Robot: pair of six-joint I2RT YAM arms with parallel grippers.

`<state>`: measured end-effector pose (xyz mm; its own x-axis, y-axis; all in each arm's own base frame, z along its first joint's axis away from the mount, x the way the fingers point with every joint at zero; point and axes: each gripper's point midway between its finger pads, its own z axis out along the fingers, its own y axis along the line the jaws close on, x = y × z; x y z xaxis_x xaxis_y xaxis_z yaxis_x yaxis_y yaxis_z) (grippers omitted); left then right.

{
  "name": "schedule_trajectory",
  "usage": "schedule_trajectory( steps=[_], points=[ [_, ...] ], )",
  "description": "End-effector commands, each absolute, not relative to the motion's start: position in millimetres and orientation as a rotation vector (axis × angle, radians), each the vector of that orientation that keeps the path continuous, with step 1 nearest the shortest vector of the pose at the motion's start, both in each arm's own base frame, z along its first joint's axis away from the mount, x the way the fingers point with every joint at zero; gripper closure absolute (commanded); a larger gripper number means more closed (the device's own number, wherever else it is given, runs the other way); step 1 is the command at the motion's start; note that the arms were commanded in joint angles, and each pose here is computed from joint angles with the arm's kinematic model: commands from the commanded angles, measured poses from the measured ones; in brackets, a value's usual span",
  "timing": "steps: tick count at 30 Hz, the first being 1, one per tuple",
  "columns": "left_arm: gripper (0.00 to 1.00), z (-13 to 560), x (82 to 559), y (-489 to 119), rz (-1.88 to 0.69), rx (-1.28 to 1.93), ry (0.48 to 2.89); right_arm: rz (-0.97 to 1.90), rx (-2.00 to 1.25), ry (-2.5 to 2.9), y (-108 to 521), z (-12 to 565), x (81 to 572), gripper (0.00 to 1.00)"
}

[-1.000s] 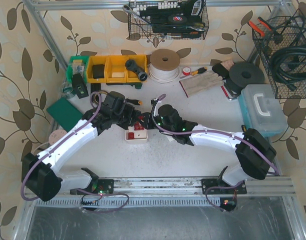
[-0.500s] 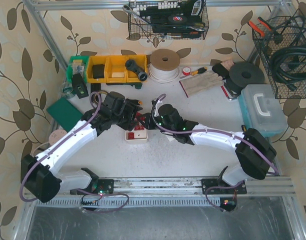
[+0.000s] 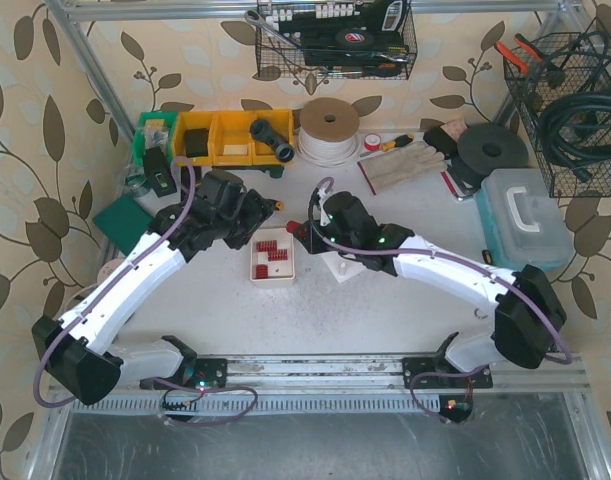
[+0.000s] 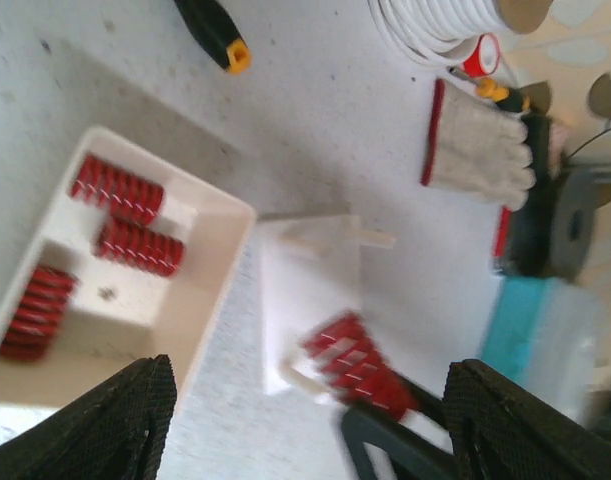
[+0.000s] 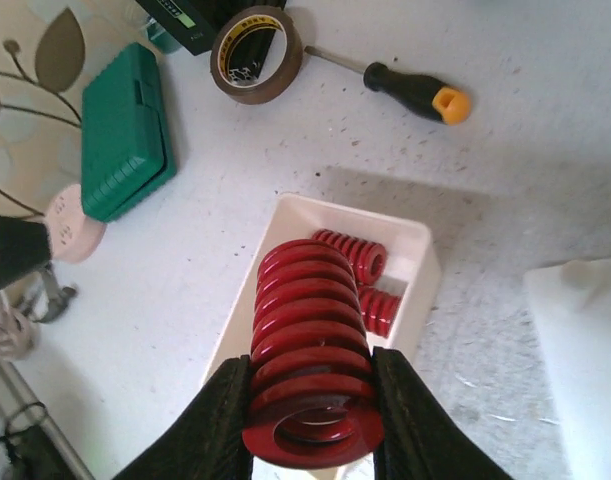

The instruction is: Install the large spring

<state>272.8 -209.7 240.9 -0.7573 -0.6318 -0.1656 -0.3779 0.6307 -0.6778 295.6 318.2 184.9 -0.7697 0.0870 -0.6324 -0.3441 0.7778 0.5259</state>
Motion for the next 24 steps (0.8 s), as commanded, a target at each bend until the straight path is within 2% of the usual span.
schedule_trajectory(
  steps=[1,11,16,24],
  points=[
    [0.24,222.9,269.5,-192.3,-0.609,-0.407,2.507,0.594,-0.378,2.343,288.7,202.6,288.0,1.00],
    [0.28,189.8,253.5,-213.2,-0.579,-0.014,2.491,0.557,-0.350,2.400,245.4,218.9,283.6,1.00],
    [0.28,170.9,240.9,-215.9,-0.541,0.047,2.484,0.582,-0.356,2.438,240.2,220.5,279.4,1.00],
    [0.31,166.6,232.5,-226.8,-0.677,0.099,2.386,0.508,-0.361,2.518,229.0,224.1,273.1,1.00]
  ],
)
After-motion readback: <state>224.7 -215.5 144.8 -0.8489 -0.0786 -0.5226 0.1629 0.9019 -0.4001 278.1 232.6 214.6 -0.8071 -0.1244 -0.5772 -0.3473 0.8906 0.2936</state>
